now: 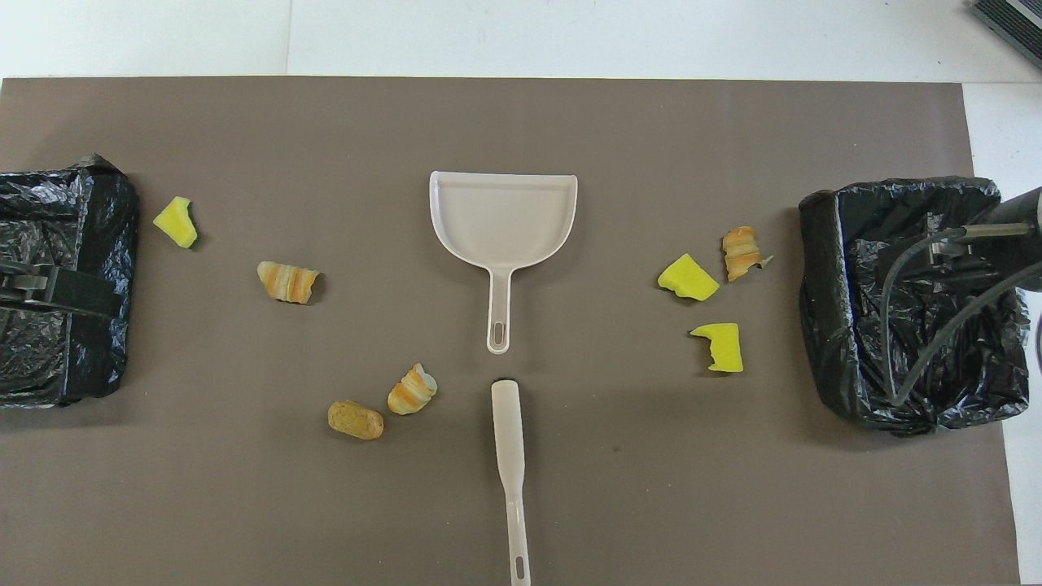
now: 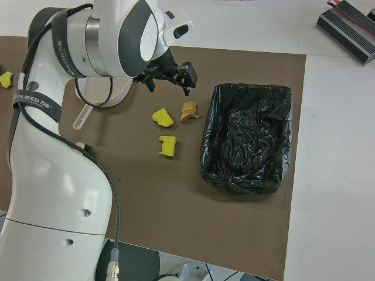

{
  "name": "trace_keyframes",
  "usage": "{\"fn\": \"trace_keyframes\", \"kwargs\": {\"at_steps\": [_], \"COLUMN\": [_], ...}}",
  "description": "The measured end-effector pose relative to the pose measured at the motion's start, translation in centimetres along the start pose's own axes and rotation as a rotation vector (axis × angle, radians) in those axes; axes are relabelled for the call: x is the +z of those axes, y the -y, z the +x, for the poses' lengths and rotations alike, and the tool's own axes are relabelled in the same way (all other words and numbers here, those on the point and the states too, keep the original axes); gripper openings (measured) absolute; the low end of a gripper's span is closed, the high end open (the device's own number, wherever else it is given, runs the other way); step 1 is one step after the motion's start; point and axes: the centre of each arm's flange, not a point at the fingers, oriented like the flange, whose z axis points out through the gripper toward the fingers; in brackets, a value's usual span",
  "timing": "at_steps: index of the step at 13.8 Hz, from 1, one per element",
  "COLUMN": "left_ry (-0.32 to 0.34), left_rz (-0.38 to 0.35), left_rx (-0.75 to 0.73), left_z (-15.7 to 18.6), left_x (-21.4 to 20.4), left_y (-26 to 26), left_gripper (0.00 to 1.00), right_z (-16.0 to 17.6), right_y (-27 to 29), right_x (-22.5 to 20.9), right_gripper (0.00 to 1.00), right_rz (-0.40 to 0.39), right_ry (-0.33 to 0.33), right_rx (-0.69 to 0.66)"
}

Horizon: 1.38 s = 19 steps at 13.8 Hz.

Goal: Sweep and dump trash in bin

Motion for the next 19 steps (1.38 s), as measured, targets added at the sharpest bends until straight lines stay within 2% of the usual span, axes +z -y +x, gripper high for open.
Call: {"fn": "trace_keyframes", "kwargs": {"at_steps": [13,16,19], "left_ry": [0.023,0.018,-0.018], "left_rz": [-0.017,-0.036,-0.036], "left_rx": [0.02,0.05,0.072], "left_z": [-0.1,0.3,0.8], "left_x": [1.1,2.2,5.1], "left_y": [-1.1,-3.5,-8.2], "left_gripper": [1.0,1.0,1.0], "right_z": [0.0,0.0,0.0], "right_y": [0.0,0.0,0.0], "right_x": [0.0,0.0,0.0], "right_gripper": [1.0,1.0,1.0], "right_rz": [0.0,0.0,0.0], "right_ry": [0.0,0.0,0.0], "right_rx": [0.0,0.0,0.0]}}
